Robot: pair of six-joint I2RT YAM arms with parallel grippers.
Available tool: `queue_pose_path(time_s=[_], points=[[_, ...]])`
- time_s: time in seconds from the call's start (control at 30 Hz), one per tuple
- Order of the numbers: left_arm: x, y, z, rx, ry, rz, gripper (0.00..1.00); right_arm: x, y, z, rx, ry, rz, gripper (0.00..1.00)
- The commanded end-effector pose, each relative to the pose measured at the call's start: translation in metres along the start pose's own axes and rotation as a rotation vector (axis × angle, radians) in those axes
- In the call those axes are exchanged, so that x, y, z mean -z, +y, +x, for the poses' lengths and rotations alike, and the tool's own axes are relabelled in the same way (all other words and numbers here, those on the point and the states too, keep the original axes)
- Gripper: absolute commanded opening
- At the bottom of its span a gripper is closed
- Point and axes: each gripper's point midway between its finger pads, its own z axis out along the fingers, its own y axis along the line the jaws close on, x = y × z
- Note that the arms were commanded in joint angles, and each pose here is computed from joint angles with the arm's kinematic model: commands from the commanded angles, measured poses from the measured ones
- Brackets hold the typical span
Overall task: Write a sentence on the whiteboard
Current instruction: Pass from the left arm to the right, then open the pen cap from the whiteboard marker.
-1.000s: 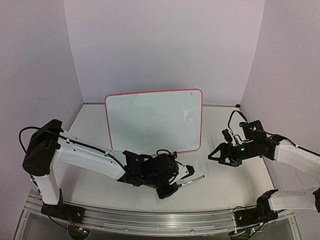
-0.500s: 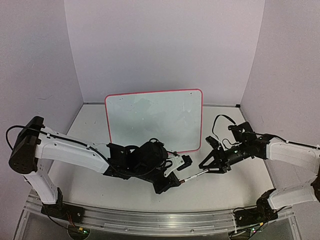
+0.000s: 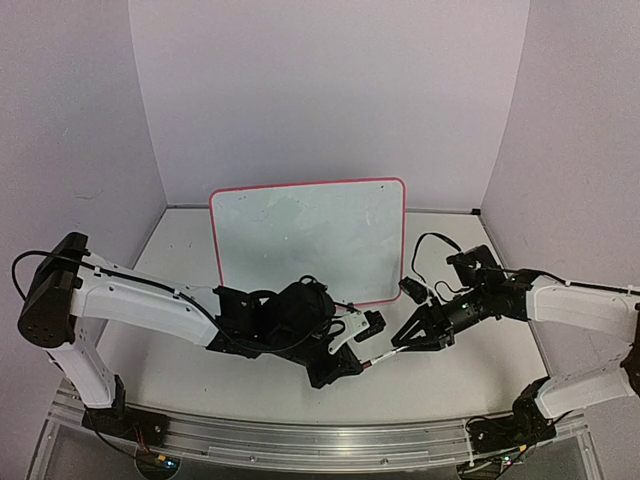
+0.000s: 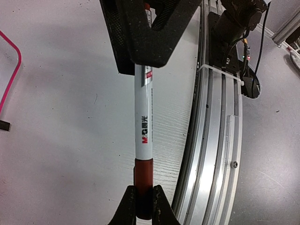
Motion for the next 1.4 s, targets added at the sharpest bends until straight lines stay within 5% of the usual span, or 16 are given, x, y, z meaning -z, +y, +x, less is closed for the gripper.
queue_pose_path(time_s=[0.0, 0.57, 0.83, 1.1, 1.23, 1.37], points=[[0.014, -0.005, -0.022, -0.006, -0.076, 0.022, 0.00, -0.002, 0.017, -0.009, 0.062, 0.001, -0.041, 0.31], [0.012, -0.005, -0.022, -0.006, -0.075, 0.028, 0.00, -0.012, 0.015, 0.000, 0.064, 0.040, -0.038, 0.16], [0.013, 0.001, -0.021, 0.006, -0.080, -0.005, 0.00, -0.011, 0.012, -0.008, 0.084, -0.001, 0.013, 0.01], [0.054, 0.058, -0.028, 0.292, -0.240, -0.124, 0.45, 0.014, 0.009, -0.044, 0.153, -0.291, 0.161, 0.00], [0.085, 0.065, -0.045, 0.446, -0.403, -0.018, 0.68, 0.032, 0.029, -0.057, 0.208, -0.441, 0.124, 0.00], [0.107, 0.054, -0.065, 0.519, -0.530, 0.130, 0.80, 0.039, 0.050, -0.063, 0.244, -0.492, 0.050, 0.00]])
